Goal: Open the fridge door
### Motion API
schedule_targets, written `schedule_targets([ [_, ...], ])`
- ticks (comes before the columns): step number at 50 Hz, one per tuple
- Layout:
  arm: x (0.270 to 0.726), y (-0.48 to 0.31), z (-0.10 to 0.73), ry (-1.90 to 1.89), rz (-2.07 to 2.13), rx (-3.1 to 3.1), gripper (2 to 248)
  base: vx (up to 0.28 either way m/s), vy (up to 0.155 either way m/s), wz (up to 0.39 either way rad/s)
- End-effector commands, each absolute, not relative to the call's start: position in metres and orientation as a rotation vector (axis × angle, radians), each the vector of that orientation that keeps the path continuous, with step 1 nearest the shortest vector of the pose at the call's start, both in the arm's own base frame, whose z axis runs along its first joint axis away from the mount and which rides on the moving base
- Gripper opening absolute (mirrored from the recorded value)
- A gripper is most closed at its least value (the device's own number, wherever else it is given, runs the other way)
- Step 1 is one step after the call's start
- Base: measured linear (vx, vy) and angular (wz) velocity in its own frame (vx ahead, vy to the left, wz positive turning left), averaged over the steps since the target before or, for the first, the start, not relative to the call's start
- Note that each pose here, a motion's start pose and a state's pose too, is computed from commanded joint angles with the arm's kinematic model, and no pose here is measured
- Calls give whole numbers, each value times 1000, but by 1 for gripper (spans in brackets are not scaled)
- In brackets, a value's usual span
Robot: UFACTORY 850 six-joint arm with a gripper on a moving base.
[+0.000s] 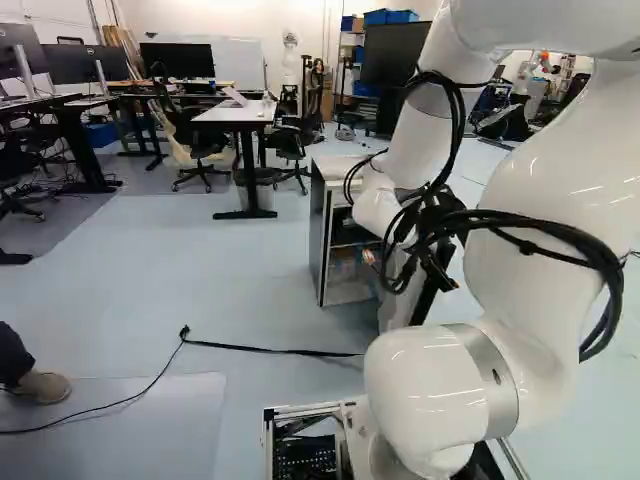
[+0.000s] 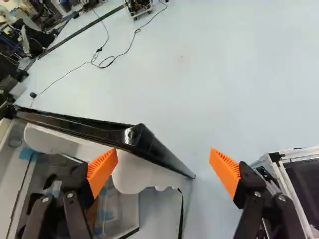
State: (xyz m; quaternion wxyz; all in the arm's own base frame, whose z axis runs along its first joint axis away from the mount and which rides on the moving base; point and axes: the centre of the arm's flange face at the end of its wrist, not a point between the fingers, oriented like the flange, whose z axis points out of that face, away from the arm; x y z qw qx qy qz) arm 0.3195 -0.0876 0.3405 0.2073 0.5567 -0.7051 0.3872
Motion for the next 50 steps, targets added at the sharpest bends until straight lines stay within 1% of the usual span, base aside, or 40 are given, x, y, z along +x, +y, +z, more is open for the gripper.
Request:
schedule_targets([
  [50,334,-191,342,-2115,986,1217,247,0,0,0],
])
